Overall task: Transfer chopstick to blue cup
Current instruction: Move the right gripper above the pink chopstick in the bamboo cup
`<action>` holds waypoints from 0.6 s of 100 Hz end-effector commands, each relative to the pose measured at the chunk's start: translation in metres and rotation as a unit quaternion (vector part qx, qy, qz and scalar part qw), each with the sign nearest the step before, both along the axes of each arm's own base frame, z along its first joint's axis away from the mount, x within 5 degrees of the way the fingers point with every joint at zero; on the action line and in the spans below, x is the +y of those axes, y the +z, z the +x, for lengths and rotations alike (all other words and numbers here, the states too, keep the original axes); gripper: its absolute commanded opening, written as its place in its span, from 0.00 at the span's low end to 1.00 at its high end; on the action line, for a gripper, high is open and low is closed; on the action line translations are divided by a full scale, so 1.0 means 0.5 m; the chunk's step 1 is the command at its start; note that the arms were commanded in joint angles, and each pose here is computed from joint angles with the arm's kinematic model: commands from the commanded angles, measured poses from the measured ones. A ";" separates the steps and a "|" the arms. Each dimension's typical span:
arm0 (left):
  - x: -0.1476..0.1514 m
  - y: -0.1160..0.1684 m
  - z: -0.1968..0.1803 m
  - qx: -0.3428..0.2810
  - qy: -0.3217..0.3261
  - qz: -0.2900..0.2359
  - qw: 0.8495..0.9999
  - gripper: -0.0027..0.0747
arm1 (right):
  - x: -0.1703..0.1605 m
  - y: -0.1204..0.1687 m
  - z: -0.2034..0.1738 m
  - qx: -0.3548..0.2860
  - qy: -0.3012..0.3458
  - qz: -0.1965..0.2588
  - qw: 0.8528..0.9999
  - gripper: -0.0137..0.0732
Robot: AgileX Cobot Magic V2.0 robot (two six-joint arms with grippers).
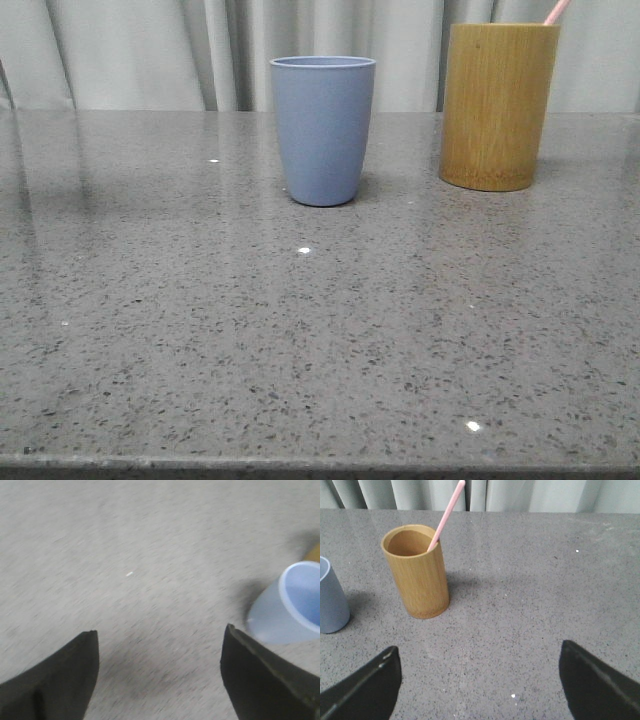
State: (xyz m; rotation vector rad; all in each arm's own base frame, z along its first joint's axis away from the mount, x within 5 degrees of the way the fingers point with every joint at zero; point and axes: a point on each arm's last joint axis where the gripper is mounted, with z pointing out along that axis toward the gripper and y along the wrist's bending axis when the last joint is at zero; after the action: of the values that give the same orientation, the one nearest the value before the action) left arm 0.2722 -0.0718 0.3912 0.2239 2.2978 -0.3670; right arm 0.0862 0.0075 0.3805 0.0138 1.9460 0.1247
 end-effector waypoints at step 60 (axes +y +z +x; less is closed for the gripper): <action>0.116 -0.065 -0.300 -0.144 0.118 -0.003 0.983 0.67 | 0.014 0.023 0.144 -0.135 0.001 0.020 0.991 0.89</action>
State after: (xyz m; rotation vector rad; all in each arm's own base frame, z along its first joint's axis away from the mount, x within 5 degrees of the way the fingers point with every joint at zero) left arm 0.1234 -0.0143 0.3460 0.0218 2.1160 -0.1983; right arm 0.1445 0.0142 0.3789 0.0166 1.8363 0.1499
